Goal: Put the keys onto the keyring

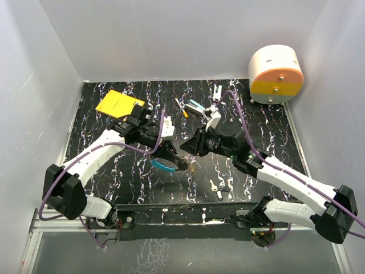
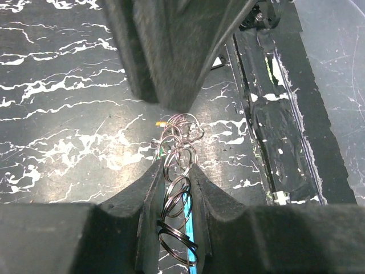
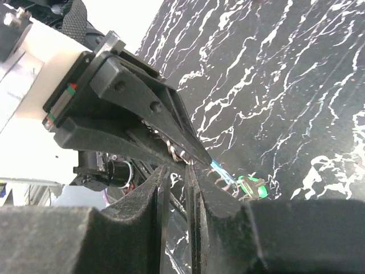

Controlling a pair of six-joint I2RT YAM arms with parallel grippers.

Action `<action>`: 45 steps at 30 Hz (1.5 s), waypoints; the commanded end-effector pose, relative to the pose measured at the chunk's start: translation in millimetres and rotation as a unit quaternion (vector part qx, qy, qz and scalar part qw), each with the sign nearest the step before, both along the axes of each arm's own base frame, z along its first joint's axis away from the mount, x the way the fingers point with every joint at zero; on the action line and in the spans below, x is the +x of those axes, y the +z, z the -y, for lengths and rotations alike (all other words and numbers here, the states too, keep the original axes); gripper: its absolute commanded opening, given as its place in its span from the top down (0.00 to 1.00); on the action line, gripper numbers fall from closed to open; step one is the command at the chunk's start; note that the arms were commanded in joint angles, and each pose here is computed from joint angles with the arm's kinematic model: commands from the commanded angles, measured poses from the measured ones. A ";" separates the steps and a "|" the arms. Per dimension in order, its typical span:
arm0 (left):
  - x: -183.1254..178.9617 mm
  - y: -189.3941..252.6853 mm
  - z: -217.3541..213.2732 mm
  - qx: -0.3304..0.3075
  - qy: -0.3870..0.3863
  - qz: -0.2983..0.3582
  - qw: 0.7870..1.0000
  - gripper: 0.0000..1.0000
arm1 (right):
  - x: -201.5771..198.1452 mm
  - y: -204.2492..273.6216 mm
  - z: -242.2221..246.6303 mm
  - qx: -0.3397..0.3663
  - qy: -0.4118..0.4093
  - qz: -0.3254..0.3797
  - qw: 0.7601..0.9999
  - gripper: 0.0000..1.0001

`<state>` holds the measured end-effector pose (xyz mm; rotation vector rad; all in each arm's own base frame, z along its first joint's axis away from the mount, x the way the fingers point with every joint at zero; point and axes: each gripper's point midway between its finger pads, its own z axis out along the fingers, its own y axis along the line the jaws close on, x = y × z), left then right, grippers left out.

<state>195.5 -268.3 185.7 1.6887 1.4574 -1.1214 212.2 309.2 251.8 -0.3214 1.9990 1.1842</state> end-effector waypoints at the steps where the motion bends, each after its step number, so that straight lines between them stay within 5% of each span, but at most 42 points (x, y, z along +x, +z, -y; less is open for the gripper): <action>1: 1.3 30.9 0.2 -0.051 0.013 -0.008 0.999 1.00 | 9.9 14.6 24.3 -0.001 -0.064 0.032 0.997 0.77; 7: 8.6 42.3 -4.3 -0.081 0.038 -0.035 0.995 1.00 | 19.5 -4.0 70.8 -0.041 -0.181 0.003 0.983 0.74; 14: 1.5 46.2 -7.9 -0.094 0.032 -0.042 0.994 1.00 | 11.5 -46.1 107.8 -0.109 -0.257 -0.084 0.957 0.47; 26: -2.3 48.4 -8.6 -0.119 0.030 -0.048 0.991 1.00 | -25.9 -90.3 129.0 -0.177 -0.279 -0.229 0.916 0.67; 36: -1.7 29.4 -10.1 -0.115 0.050 -0.057 0.990 1.00 | -66.2 -151.1 162.7 -0.261 -0.323 -0.336 0.846 0.61; 45: -2.2 25.3 -10.2 -0.117 0.048 -0.053 0.990 1.00 | -80.7 -179.9 172.4 -0.298 -0.320 -0.362 0.823 0.64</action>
